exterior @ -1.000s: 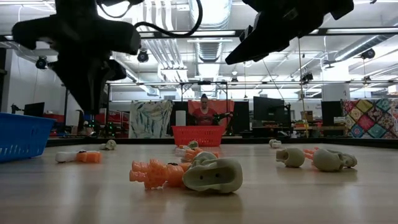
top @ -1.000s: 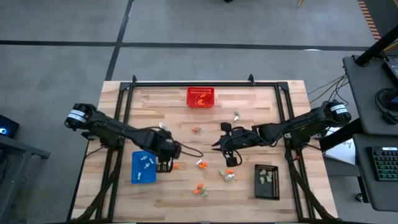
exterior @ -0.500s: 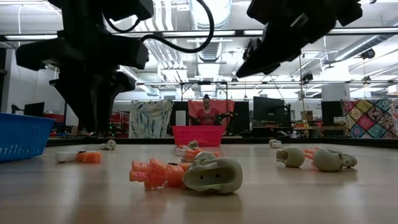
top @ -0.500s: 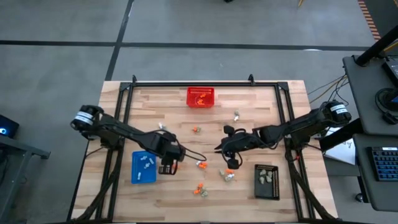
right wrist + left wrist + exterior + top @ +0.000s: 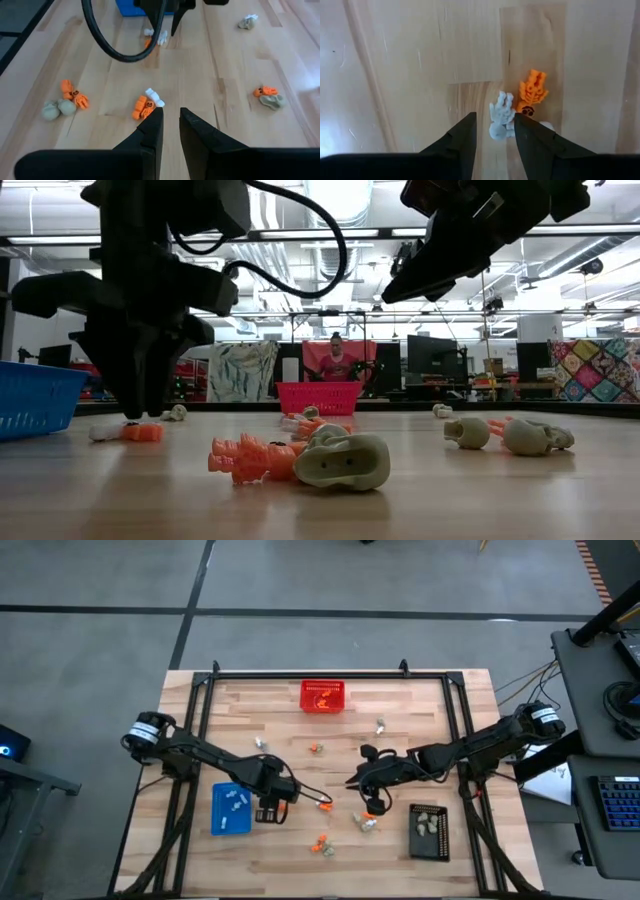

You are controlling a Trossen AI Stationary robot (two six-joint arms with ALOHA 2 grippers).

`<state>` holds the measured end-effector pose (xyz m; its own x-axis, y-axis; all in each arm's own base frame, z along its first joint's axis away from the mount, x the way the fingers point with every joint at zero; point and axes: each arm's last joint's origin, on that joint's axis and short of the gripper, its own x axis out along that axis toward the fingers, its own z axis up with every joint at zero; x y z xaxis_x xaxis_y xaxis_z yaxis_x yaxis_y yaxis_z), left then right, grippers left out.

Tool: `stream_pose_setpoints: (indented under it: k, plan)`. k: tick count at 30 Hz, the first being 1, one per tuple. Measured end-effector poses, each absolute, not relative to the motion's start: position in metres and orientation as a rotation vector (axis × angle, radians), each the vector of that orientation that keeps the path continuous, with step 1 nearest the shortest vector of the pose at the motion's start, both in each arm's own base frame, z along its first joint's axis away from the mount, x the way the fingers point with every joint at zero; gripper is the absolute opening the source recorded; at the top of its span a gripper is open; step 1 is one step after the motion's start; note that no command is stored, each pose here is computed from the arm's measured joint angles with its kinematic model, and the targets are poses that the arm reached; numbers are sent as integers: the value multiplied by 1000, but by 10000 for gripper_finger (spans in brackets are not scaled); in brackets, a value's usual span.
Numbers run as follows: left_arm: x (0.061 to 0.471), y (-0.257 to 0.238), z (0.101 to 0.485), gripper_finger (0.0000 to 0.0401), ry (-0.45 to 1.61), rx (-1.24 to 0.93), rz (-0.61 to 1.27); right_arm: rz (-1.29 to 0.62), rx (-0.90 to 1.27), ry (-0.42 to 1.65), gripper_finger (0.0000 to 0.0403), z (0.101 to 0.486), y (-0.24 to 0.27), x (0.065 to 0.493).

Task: Sort Halloween decoration
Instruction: Put the white skeleton toy into the blue bin

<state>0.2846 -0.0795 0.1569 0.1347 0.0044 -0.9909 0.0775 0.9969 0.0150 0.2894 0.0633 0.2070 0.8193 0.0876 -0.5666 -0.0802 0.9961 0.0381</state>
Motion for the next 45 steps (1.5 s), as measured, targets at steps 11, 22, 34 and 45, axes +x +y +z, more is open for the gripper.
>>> stream_pose_setpoints:
  k: [11, 22, 34, 45]
  plan:
    - [283, -79, 151, 114, 1439, 74, -46, 90, 14, 596, 53, 208, 63, 290]
    - [284, -74, 152, 114, 1406, 153, 65, 82, 16, 595, 53, 208, 63, 290]
    - [284, -74, 152, 114, 1406, 156, 60, 75, 40, 595, 53, 208, 63, 290]
    - [282, -74, 154, 114, 1425, 140, 30, 72, 48, 592, 53, 208, 63, 290]
